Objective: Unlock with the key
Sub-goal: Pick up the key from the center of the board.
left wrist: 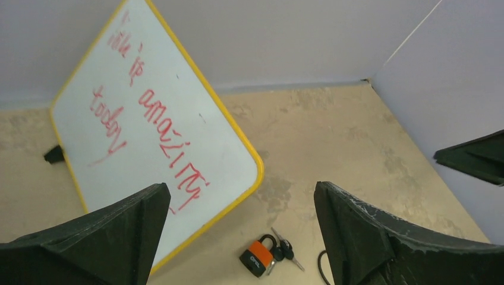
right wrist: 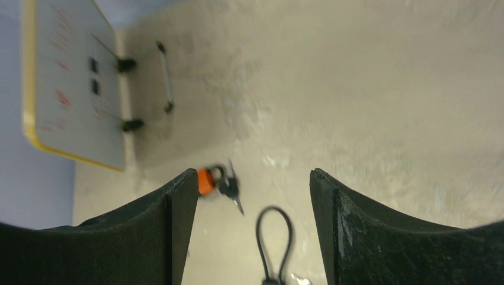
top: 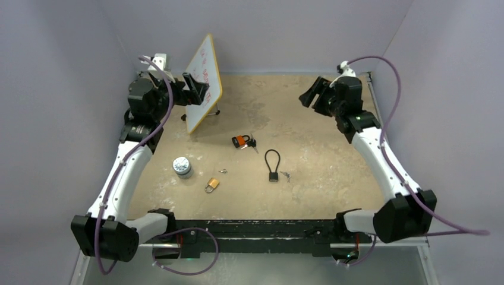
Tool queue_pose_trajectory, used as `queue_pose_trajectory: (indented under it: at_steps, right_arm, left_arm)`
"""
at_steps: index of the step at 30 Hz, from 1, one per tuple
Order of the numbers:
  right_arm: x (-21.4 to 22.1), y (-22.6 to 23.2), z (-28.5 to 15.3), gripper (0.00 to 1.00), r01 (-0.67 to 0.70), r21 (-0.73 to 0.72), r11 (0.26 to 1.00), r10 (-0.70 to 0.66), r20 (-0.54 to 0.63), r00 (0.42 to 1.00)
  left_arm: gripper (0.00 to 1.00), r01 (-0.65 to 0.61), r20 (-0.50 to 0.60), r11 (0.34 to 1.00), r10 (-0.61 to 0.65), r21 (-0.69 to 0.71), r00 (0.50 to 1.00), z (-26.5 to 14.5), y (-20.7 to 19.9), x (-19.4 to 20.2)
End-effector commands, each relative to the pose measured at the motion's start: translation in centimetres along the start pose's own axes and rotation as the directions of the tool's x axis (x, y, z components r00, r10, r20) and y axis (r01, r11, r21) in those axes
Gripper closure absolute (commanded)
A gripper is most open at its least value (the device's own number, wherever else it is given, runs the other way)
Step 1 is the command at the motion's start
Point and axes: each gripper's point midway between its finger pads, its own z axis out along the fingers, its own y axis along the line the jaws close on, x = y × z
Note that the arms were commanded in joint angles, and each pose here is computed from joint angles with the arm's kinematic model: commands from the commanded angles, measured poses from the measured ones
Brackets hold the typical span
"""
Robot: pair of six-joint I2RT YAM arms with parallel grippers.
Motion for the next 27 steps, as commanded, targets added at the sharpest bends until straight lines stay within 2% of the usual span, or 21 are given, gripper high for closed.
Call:
queue_pose_trajectory:
  at_steps: [1, 3, 6, 12, 16, 20, 23, 27]
  right_arm:
    - [8.7, -2.0, 1.7, 0.30, -0.028, 0.035, 0.999, 0.037, -0.310, 0.950]
    - [12.3, -3.2, 2.4, 0.32, 0.002, 0.081, 0.997, 0.034, -0.438, 0.898]
    - [16.6, -4.0, 2.4, 0.34, 0.073, 0.101, 0.992, -0.002, -0.571, 0.821]
    - [22.4, -5.1, 0.0, 0.36, 0.172, 0.142, 0.975, -0.019, -0.713, 0.701]
    - [24.5, -5.1, -3.0, 0.41, 0.237, 0.171, 0.956, -0.018, -0.775, 0.632]
    - [25.2, -5.8, -4.2, 0.47, 0.293, 0.174, 0.940, -0.045, -0.790, 0.612]
    - [25.7, -7.1, -4.3, 0.56, 0.343, 0.185, 0.921, -0.062, -0.799, 0.598]
    - [26.3, -7.6, -3.9, 0.59, 0.400, 0.152, 0.904, -0.120, -0.807, 0.578]
  left_arm:
    - [0.04, 0.066, 0.029, 0.995, -0.069, 0.069, 0.997, 0.9, -0.9, 0.2]
    - [0.06, 0.085, 0.004, 0.995, -0.085, 0.047, 0.996, 1.4, -0.3, 1.2]
    - [0.09, 0.109, -0.031, 0.994, -0.110, -0.028, 0.993, 1.5, 1.2, 2.8]
    - [0.10, 0.121, -0.037, 0.971, -0.131, -0.206, 0.991, -0.5, 4.3, 5.4]
    - [0.08, 0.125, -0.018, 0.930, -0.140, -0.346, 0.990, -2.2, 6.6, 6.1]
    - [0.07, 0.114, -0.058, 0.918, -0.147, -0.379, 0.987, -2.9, 6.9, 6.5]
    - [0.07, 0.115, -0.099, 0.921, -0.163, -0.373, 0.982, -3.0, 6.6, 7.3]
    - [0.07, 0.156, -0.112, 0.928, -0.204, -0.339, 0.973, -3.4, 5.8, 8.6]
